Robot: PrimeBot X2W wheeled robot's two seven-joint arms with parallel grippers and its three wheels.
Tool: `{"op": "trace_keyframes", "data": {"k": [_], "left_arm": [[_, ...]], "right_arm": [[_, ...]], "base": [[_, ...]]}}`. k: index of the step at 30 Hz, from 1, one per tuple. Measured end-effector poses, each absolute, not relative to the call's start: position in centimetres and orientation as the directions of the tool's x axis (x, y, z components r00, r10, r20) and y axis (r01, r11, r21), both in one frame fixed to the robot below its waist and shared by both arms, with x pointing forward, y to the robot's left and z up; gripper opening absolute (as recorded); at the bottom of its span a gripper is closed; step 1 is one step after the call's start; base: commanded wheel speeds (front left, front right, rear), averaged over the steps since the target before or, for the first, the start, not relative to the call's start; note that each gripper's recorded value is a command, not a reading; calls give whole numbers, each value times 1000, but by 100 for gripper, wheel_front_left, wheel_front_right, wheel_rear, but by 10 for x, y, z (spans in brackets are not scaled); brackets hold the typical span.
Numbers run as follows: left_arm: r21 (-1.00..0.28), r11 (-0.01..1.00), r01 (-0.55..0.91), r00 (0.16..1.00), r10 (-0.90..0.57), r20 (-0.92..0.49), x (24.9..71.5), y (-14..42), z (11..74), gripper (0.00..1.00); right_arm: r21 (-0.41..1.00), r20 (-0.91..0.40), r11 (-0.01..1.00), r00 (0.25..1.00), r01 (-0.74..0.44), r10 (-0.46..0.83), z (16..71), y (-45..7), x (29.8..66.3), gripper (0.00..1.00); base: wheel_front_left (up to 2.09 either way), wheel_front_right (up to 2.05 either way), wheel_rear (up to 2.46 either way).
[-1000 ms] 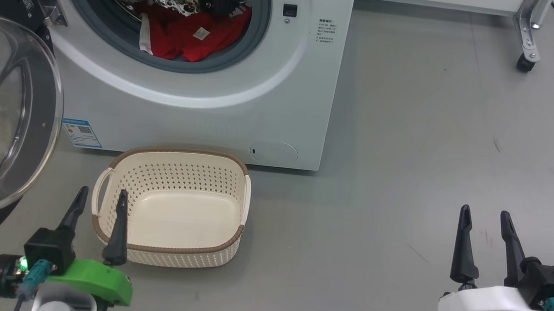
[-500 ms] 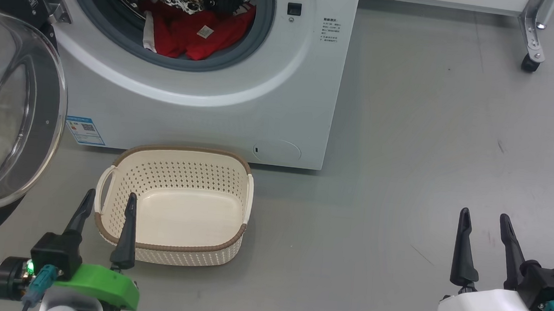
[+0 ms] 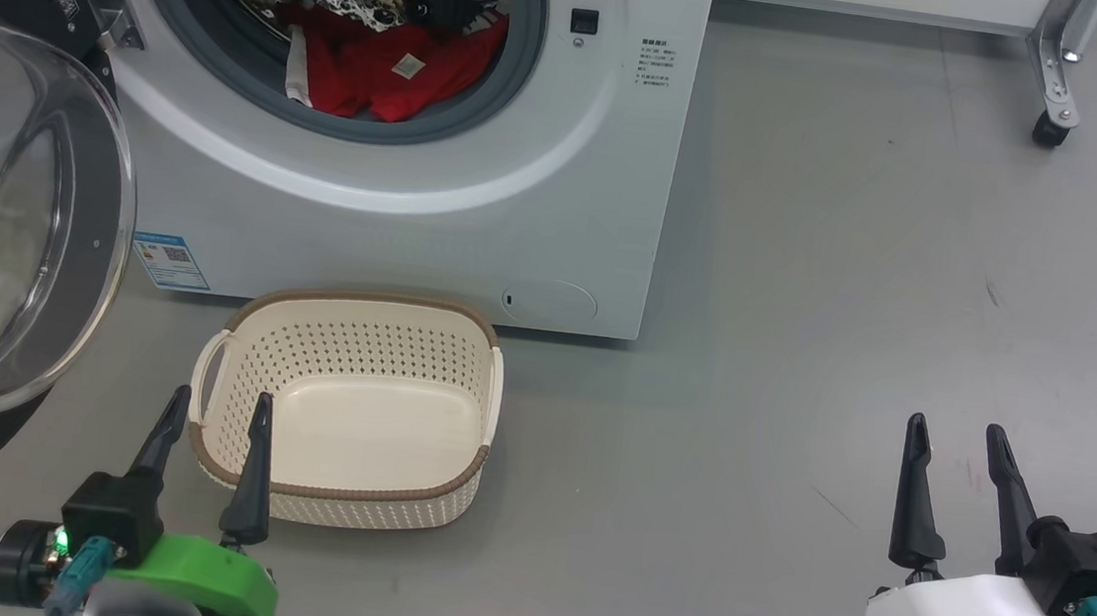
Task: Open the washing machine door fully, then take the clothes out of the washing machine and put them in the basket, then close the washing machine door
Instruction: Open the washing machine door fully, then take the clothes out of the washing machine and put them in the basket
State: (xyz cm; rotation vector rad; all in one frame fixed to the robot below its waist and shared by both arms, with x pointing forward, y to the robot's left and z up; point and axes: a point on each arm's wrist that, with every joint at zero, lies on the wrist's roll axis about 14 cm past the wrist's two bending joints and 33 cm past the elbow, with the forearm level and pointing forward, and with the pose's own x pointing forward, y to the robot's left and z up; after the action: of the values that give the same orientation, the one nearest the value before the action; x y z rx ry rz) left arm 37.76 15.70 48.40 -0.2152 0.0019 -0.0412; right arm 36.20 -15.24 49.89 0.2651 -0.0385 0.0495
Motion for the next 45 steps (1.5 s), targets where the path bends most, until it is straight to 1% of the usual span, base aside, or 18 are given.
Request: {"op": "trace_keyframes", "data": {"k": [13, 22, 27, 45], "left_arm": [[-232, 972, 38, 999, -37, 7, 376, 157, 485, 100], [-239, 969, 68, 998, -66, 13, 376, 151, 486, 100], [-283, 955, 87, 996, -85, 18, 375, 146, 487, 100], [-294, 952, 84, 996, -84, 12, 375, 147, 484, 100]], "right_arm": [[261, 49, 964, 998, -59, 48, 500, -151, 361, 100], [264, 49, 963, 998, -59, 48, 500, -150, 362, 100], [268, 50, 961, 997, -65, 54, 500, -149, 363, 100], [273, 40, 960, 998, -62, 52, 497, -148, 364, 100]], "base": [[0, 0, 0], [0, 0, 0], [17, -17, 0], [66, -66, 0]]}}
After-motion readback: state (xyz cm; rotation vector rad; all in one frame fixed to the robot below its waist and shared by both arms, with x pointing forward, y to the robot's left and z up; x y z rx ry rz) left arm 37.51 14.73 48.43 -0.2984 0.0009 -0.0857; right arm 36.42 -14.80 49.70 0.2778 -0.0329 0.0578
